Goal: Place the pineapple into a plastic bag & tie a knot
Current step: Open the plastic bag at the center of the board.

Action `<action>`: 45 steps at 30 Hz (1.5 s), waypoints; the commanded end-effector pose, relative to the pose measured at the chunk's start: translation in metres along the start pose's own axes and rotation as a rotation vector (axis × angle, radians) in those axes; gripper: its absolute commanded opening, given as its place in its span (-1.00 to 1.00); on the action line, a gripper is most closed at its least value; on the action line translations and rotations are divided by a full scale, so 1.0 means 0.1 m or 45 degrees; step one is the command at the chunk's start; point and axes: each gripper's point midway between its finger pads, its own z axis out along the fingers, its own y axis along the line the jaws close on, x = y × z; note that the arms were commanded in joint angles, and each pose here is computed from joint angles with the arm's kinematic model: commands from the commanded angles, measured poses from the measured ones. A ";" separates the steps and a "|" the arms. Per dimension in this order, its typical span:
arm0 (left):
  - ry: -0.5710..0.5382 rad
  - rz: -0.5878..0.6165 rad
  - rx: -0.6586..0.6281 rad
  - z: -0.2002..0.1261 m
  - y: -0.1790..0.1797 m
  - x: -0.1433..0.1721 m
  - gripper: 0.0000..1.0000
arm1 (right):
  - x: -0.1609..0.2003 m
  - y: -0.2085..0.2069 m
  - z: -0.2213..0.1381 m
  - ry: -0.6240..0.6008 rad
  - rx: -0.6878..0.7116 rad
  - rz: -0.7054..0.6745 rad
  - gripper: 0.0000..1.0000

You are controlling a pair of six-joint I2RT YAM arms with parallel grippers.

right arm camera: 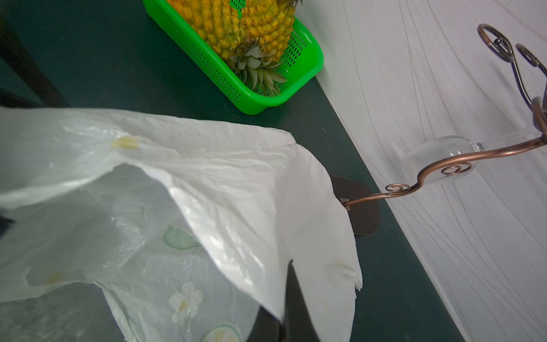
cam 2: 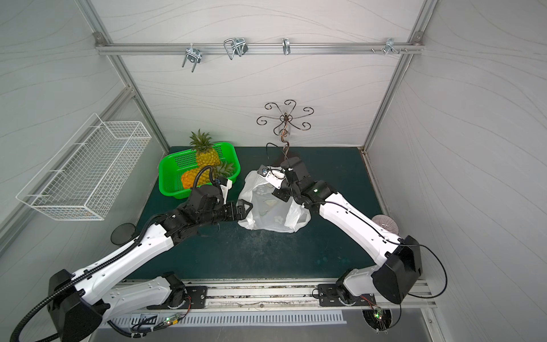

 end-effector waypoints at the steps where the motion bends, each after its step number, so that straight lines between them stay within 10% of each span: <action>1: -0.012 0.041 -0.162 -0.02 0.13 -0.10 0.99 | 0.04 0.13 0.02 0.079 -0.061 0.128 -1.00; 15: -0.100 0.301 -0.272 -0.41 -0.02 -0.23 0.99 | 0.05 0.08 0.29 0.221 -0.059 0.302 -1.00; 28: 0.107 0.218 -0.116 0.00 -0.01 0.30 0.96 | -0.15 0.27 0.22 0.140 -0.187 0.475 -1.00; 34: 0.103 0.265 -0.359 0.08 0.30 0.26 -0.05 | -0.16 0.35 0.21 0.135 -0.220 0.506 -1.00; 41: 0.113 0.314 -0.496 0.11 0.47 0.23 0.49 | -0.13 0.37 0.07 0.120 -0.245 0.498 -1.00; 45: 0.055 0.315 -0.424 0.09 0.37 0.16 -0.50 | -0.01 0.35 0.03 0.134 -0.217 0.493 -1.00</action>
